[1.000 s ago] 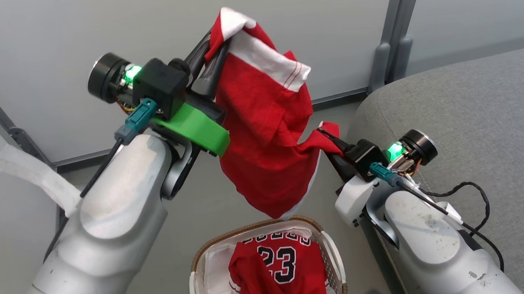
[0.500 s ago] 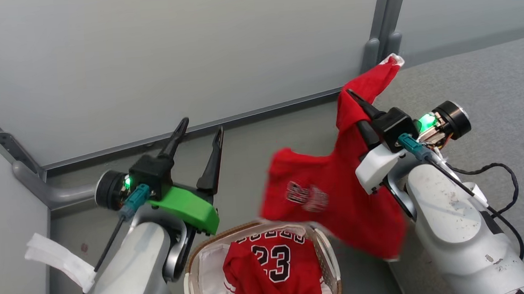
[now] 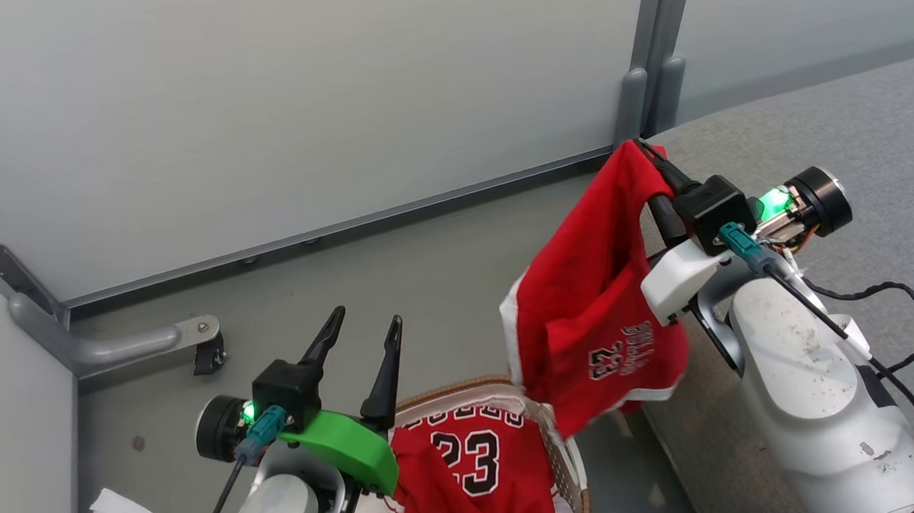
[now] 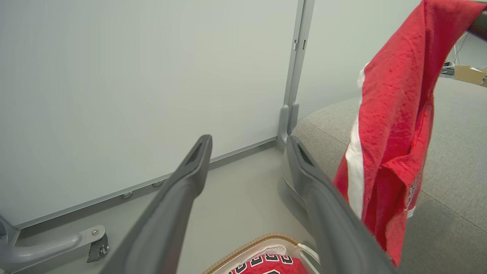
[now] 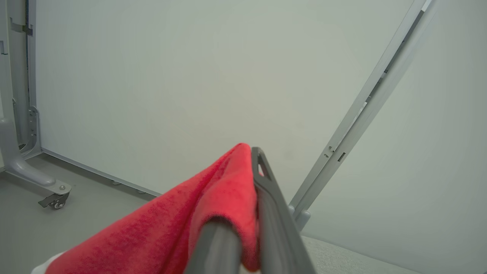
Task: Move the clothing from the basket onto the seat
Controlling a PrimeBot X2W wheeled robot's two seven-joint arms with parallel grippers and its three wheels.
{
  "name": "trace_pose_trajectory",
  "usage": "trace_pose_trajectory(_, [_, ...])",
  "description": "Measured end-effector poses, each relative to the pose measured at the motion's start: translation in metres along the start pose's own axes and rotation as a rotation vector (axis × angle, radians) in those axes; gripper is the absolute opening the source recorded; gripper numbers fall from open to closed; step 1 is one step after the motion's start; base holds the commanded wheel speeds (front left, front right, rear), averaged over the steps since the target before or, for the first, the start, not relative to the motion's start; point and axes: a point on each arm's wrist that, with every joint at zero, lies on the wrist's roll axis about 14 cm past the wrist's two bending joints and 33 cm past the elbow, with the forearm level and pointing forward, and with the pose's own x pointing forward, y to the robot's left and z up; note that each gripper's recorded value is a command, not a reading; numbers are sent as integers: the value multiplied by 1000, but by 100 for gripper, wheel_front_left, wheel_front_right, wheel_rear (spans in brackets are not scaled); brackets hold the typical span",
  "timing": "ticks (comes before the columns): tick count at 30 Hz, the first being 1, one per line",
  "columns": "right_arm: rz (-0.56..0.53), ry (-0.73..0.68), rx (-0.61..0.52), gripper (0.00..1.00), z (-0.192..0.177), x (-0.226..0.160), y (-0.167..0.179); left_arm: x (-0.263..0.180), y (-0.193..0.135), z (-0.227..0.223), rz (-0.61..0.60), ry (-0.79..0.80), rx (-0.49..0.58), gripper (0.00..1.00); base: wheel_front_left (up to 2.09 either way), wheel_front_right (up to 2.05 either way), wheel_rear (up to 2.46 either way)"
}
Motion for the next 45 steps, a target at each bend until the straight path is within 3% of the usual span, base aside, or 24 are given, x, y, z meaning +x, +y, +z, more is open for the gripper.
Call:
trace_pose_trajectory(10, [-68, 32, -37, 0, -8, -14, -30, 4, -23, -13, -47, 19, -35, 100, 0, 0, 0])
trace_pose_trajectory(25, [-255, 122, -157, 0, -21, -67, -117, 36, -96, -28, -279, 49, -64, 100, 0, 0, 0])
trace_pose_trajectory(34, [-329, 188, -205, 0, -34, -84, -153, 53, -121, -43, -371, 75, -89, 100, 0, 0, 0])
trace_pose_trajectory(40, [-349, 229, -195, 0, -52, -76, -164, 63, -121, -54, -386, 89, -111, 100, 0, 0, 0])
trace_pose_trajectory(45, [-360, 194, -243, 0, -43, -40, -189, 75, -112, -58, -380, 79, -127, 100, 0, 0, 0])
